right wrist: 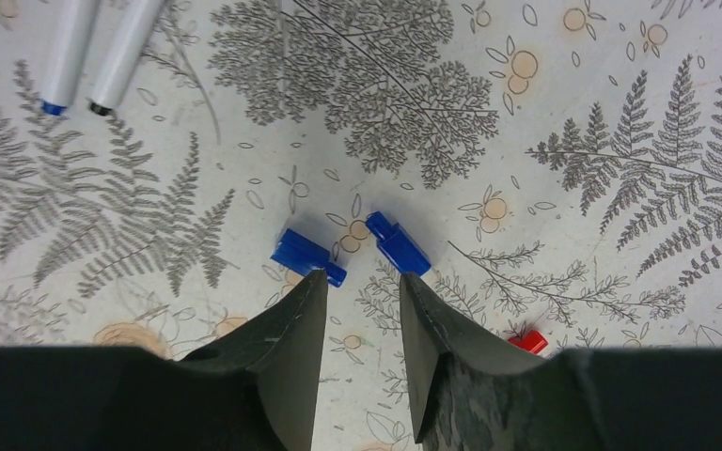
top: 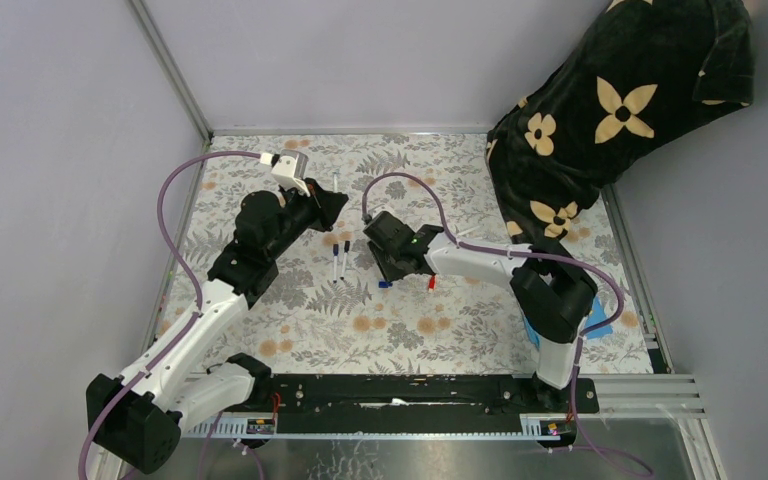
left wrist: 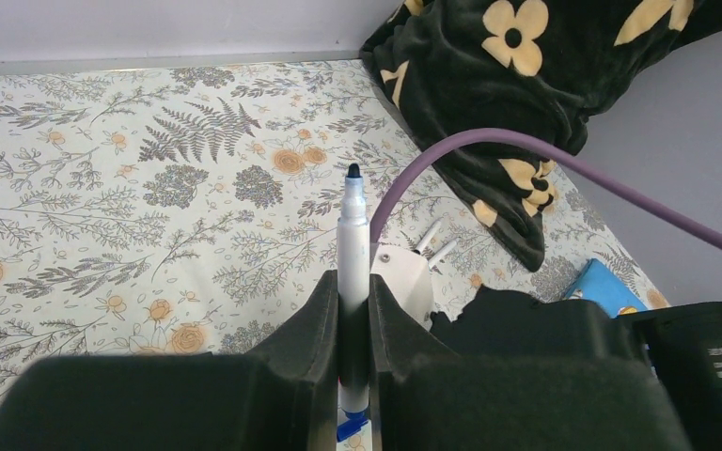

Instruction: Insert the pens into the pen caps

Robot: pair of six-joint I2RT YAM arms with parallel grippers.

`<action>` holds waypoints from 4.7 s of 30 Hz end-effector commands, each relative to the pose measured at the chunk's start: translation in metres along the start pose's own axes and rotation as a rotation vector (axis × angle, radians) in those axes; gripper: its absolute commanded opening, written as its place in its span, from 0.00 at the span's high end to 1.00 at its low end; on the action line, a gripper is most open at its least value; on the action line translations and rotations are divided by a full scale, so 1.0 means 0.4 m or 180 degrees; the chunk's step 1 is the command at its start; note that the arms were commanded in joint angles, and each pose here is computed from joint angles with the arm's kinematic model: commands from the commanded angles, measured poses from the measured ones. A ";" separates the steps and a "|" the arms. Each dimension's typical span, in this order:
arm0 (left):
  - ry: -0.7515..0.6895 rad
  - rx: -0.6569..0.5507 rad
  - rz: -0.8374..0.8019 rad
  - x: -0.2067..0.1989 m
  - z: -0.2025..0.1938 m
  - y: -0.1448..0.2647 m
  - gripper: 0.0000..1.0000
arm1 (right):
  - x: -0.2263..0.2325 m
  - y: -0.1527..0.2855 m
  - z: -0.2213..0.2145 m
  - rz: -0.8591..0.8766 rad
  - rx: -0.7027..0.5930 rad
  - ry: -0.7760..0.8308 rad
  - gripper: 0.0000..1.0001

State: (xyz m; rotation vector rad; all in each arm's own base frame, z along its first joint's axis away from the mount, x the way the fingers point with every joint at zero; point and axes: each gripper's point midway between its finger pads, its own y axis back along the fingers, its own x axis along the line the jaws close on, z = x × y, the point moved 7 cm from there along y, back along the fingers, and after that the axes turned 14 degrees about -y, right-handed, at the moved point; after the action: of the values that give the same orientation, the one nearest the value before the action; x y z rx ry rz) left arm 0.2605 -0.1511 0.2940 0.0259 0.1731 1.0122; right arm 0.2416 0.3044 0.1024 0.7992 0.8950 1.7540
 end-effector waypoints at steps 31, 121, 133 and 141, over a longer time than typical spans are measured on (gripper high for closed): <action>-0.0096 -0.0236 0.0076 0.006 0.034 0.019 1.00 | 0.049 -0.061 -0.013 0.0795 0.0697 0.1478 0.56; -0.0186 -0.0423 -0.0433 -0.033 0.094 0.009 1.00 | -0.078 0.394 0.140 0.1790 -0.2024 -0.0814 1.00; -0.0272 -0.0685 -0.1187 -0.128 0.175 -0.061 1.00 | -0.140 0.587 0.179 0.2253 -0.3136 -0.1263 1.00; -0.0388 -0.0718 -0.2091 -0.227 0.151 -0.047 1.00 | -0.164 0.712 0.183 0.2832 -0.4074 -0.1518 1.00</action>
State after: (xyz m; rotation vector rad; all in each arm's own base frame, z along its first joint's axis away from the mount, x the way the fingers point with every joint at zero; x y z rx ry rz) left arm 0.2547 -0.2244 0.3440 -0.0928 0.0527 0.5303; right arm 0.1983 0.1972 0.3310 0.7320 -0.7037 2.1931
